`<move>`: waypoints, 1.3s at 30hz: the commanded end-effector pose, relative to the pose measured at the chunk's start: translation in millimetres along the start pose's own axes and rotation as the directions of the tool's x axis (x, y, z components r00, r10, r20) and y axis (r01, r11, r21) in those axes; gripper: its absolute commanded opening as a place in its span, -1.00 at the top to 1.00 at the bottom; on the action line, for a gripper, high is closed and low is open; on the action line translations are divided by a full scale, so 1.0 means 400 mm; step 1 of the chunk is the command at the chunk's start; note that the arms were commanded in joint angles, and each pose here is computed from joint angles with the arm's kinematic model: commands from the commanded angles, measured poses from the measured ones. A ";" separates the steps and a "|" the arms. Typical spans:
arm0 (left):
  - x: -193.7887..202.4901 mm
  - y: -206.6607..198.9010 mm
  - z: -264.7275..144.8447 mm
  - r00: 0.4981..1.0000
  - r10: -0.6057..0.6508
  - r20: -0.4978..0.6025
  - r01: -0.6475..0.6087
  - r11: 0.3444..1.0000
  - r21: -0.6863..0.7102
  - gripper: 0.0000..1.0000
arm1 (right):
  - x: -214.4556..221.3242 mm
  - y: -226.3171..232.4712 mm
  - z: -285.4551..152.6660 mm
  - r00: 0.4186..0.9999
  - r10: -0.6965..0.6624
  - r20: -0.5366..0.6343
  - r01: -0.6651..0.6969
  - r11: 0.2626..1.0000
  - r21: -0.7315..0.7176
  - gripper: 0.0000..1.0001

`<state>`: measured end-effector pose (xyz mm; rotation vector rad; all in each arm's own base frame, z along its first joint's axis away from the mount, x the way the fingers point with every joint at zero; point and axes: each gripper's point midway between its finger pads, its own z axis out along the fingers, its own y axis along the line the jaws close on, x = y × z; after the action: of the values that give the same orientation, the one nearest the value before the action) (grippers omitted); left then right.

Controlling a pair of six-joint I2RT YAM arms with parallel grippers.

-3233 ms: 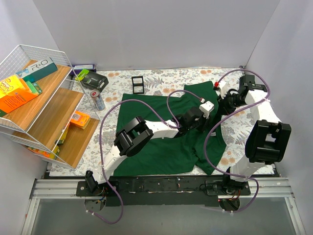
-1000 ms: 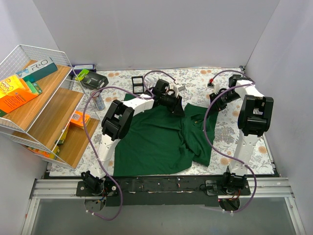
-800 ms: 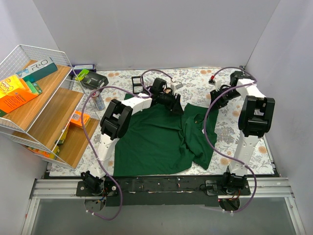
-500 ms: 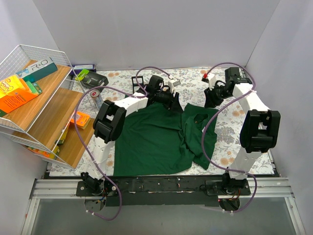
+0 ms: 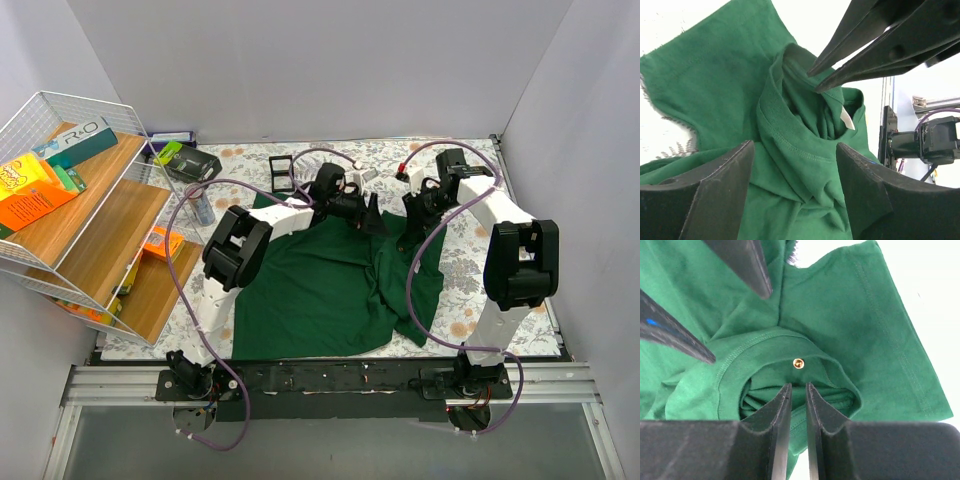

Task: Remove the brooch from the garment

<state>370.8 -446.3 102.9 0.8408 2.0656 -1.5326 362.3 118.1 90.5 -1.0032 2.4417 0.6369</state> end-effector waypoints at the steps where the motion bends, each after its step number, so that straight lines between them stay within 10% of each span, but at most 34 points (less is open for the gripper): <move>1: -0.013 -0.016 0.032 0.999 -0.049 0.018 0.049 0.999 -0.024 -0.28 | -0.012 -0.017 -0.025 0.998 0.070 0.003 -0.070 0.994 0.078 0.53; 17: 0.116 0.069 0.051 0.979 -0.190 -0.070 0.186 0.980 -0.069 0.22 | 0.111 0.025 0.023 0.987 0.124 -0.098 -0.122 0.992 0.028 0.57; 26: 0.093 0.022 0.025 0.961 -0.272 -0.050 0.275 0.958 0.080 -0.25 | 0.096 0.014 0.033 0.988 0.116 -0.101 -0.112 0.993 0.041 0.57; 39: 0.134 0.054 0.087 0.965 -0.250 -0.079 0.251 0.968 0.001 -0.01 | 0.088 0.003 0.043 0.989 0.110 -0.100 -0.102 0.992 0.076 0.57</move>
<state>352.5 -452.0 53.3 0.6260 2.2831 -1.7155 328.1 108.2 49.6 -0.9145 2.6428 0.5826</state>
